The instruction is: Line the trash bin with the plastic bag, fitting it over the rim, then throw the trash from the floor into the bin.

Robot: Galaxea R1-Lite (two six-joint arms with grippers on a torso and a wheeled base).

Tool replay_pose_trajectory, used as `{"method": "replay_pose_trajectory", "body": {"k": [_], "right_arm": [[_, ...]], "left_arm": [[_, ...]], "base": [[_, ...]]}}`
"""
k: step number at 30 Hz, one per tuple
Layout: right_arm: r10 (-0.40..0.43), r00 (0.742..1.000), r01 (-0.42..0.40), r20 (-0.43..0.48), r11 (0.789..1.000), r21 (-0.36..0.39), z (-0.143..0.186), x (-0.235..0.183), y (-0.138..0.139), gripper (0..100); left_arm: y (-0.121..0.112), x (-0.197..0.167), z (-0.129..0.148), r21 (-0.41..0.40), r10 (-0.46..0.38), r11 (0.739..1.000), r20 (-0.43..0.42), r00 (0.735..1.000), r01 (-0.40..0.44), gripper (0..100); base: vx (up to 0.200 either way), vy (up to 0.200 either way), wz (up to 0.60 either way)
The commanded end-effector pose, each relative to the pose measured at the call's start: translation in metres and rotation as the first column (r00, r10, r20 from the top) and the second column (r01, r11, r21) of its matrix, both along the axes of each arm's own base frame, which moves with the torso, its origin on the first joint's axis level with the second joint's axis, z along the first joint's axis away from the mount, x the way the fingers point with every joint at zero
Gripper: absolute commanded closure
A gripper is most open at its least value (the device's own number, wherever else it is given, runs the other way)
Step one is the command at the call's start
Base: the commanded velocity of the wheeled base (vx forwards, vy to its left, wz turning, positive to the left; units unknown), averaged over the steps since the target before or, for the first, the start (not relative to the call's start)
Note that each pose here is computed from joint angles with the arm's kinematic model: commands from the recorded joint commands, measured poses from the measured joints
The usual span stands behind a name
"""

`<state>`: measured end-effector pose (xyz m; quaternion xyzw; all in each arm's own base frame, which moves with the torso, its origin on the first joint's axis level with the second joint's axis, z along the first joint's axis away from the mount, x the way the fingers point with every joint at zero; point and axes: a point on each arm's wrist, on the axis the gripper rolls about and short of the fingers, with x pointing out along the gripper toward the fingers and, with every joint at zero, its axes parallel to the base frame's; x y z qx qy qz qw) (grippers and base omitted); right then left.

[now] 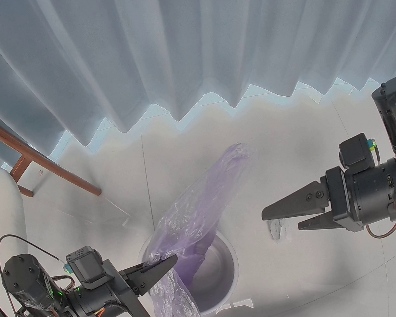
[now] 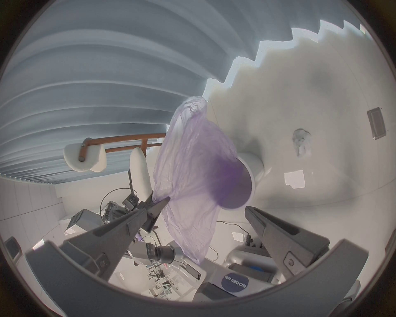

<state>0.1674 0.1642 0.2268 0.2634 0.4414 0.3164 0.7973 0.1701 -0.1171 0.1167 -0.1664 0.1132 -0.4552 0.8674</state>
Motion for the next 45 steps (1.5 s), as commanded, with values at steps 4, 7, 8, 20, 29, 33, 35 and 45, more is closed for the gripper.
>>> {"method": "replay_pose_trajectory", "body": {"k": [4,7,8,20,29,33,35,45], "right_arm": [[-0.075,0.997,0.075,-0.009,0.995,0.072,-0.025,0.021,0.017,0],[-0.141,0.99,0.14,-0.002,0.984,0.113,-0.034,0.033,0.027,0],[-0.151,0.989,0.15,0.004,0.982,0.116,-0.037,0.035,0.029,0],[-0.192,0.98,0.182,0.047,0.969,0.167,-0.047,0.05,0.033,0],[-0.225,0.972,0.201,0.066,0.946,0.256,-0.043,0.055,0.033,0],[-0.227,0.971,0.202,0.068,0.944,0.261,-0.044,0.057,0.034,100],[-0.229,0.971,0.202,0.074,0.942,0.269,-0.044,0.058,0.034,100],[-0.239,0.966,0.201,0.099,0.934,0.296,-0.051,0.063,0.035,100]], "left_arm": [[-0.006,-0.004,0.001,0.0,-0.008,1.0,0.004,1.0,0.008,100],[-0.007,-0.005,0.001,-0.001,-0.01,1.0,0.007,1.0,0.01,100],[-0.007,-0.005,0.002,-0.003,-0.01,1.0,0.009,1.0,0.01,100],[-0.007,-0.005,0.001,-0.001,-0.01,1.0,0.007,1.0,0.01,100],[-0.007,-0.005,0.001,-0.001,-0.008,1.0,0.007,1.0,0.008,100],[-0.007,-0.005,0.001,-0.001,-0.01,1.0,0.007,1.0,0.01,100],[-0.007,-0.005,0.001,-0.001,-0.01,1.0,0.008,1.0,0.01,100],[-0.007,-0.006,0.0,0.002,-0.013,1.0,0.004,1.0,0.013,100]], "base": [[0.0,0.0,0.0],[0.0,0.0,0.0],[0.0,0.0,0.0],[0.0,0.0,0.0],[0.0,0.0,0.0],[0.0,0.0,0.0],[0.0,0.0,0.0],[0.0,0.0,0.0]]}}
